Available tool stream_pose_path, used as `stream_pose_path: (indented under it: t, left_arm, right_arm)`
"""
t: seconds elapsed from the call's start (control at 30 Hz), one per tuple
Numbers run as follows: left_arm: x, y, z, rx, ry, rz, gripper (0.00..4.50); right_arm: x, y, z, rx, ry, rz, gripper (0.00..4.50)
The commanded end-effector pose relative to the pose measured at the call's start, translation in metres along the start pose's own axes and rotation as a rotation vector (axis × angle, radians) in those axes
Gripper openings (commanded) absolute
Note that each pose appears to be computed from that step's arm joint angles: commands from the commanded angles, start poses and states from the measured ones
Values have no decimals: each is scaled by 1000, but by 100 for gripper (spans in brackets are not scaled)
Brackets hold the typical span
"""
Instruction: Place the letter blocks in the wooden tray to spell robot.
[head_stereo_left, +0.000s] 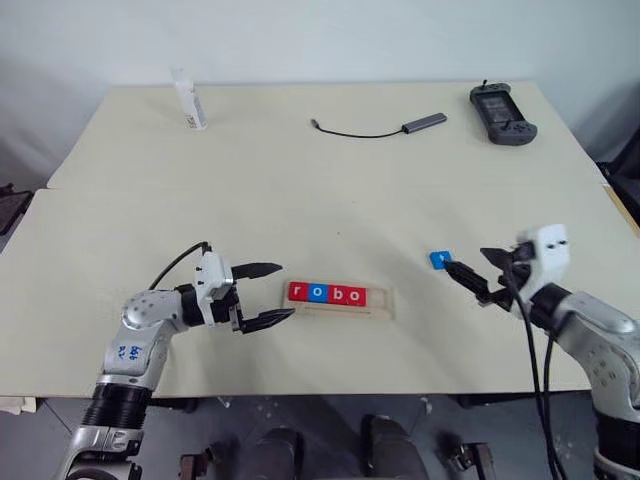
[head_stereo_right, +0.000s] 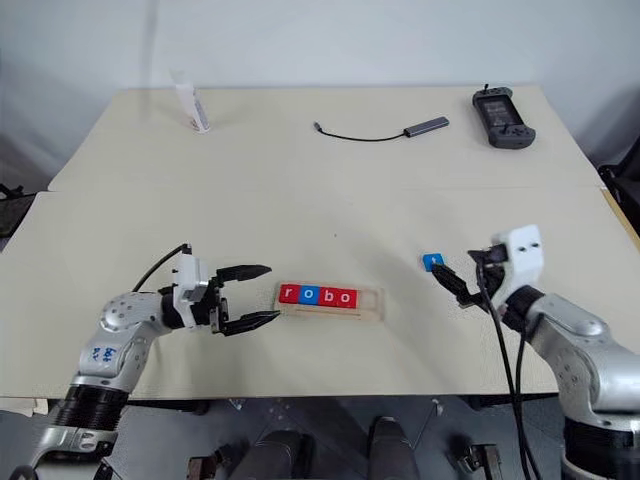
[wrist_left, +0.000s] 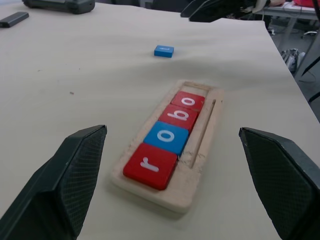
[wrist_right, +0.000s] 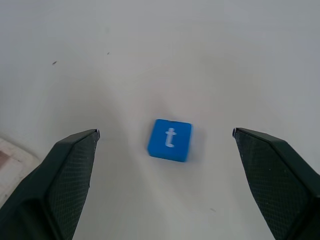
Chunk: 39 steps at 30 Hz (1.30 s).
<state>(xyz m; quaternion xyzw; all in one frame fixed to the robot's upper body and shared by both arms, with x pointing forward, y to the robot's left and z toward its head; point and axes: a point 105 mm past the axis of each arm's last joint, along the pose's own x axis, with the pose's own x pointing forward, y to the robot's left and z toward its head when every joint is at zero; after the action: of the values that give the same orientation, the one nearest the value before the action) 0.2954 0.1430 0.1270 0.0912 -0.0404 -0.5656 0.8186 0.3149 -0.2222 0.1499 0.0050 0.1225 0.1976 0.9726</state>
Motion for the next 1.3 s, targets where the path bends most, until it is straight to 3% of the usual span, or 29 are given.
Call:
stream_pose_path:
  t: [0.03, 0.27, 0.3, 0.37, 0.6, 0.93, 1.27, 1.3]
  left_arm:
    - [-5, -1, 10, 52, -13, 29, 450]
    - [-4, -9, 9, 44, -25, 56, 450]
    - [-4, -10, 9, 43, -25, 57, 450]
    - [-3, -11, 9, 42, -26, 59, 450]
    - [0, -11, 9, 40, -32, 51, 450]
    - [5, -8, 10, 24, -43, 18, 450]
    - [13, -11, 8, 13, -35, -66, 450]
    - [13, -10, 8, 14, -34, -67, 450]
  right_arm:
    - [12, -4, -5, 10, 45, -60, 447]
    - [31, -9, -22, -14, 105, -174, 447]
    - [33, -11, -21, -12, 101, -191, 430]
    - [35, -12, -20, -8, 92, -202, 385]
    - [34, -5, -12, -40, 63, -188, 147]
    - [-4, 16, -5, -27, 23, -256, 147]
    - [-26, 47, -44, 110, 112, -326, 147]
    - [-25, 49, -45, 129, 116, -321, 182]
